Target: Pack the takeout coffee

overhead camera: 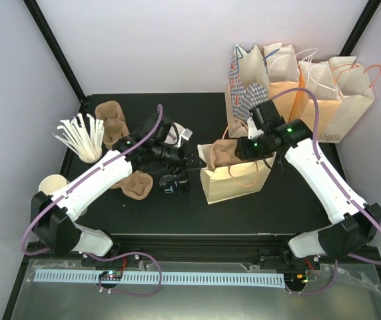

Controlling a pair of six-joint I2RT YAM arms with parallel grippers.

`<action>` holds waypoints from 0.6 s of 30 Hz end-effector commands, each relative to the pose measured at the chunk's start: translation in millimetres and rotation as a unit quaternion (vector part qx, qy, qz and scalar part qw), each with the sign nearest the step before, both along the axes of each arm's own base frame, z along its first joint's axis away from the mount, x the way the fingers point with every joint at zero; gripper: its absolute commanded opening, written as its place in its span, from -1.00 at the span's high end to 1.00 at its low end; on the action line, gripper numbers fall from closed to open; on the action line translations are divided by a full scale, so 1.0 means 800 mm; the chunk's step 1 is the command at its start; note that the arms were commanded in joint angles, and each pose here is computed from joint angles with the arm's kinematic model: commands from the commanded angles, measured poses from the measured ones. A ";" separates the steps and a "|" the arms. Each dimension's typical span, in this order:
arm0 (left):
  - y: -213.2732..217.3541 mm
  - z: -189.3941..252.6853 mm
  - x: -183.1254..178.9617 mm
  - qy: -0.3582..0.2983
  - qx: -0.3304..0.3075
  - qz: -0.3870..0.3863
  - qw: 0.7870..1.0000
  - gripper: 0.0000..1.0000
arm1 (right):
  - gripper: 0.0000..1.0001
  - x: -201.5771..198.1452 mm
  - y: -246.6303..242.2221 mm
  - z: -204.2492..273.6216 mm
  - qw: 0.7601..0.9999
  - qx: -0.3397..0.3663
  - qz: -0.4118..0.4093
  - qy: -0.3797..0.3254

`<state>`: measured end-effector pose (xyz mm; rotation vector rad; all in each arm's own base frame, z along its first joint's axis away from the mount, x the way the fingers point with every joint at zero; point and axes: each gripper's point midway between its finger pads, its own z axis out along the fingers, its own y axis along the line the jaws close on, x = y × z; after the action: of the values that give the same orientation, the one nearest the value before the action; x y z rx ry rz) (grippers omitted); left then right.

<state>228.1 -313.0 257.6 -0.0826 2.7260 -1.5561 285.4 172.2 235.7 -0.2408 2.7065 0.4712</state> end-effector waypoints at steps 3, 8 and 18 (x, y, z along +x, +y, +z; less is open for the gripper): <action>-0.021 0.036 0.006 -0.010 -0.055 -0.021 0.998 0.69 | 0.25 0.006 -0.013 -0.002 0.996 -0.076 0.013 -0.049; -0.010 0.062 0.030 -0.086 -0.035 -0.017 0.996 0.13 | 0.25 0.006 -0.007 -0.001 0.994 -0.083 0.029 -0.065; -0.008 0.137 0.073 -0.342 0.002 -0.101 0.934 -0.34 | 0.25 -0.015 0.009 0.014 0.990 -0.047 0.103 -0.087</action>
<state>283.3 -310.4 361.7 0.3187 2.3495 -1.3874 280.7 172.3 237.7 -0.4595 2.6014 0.3044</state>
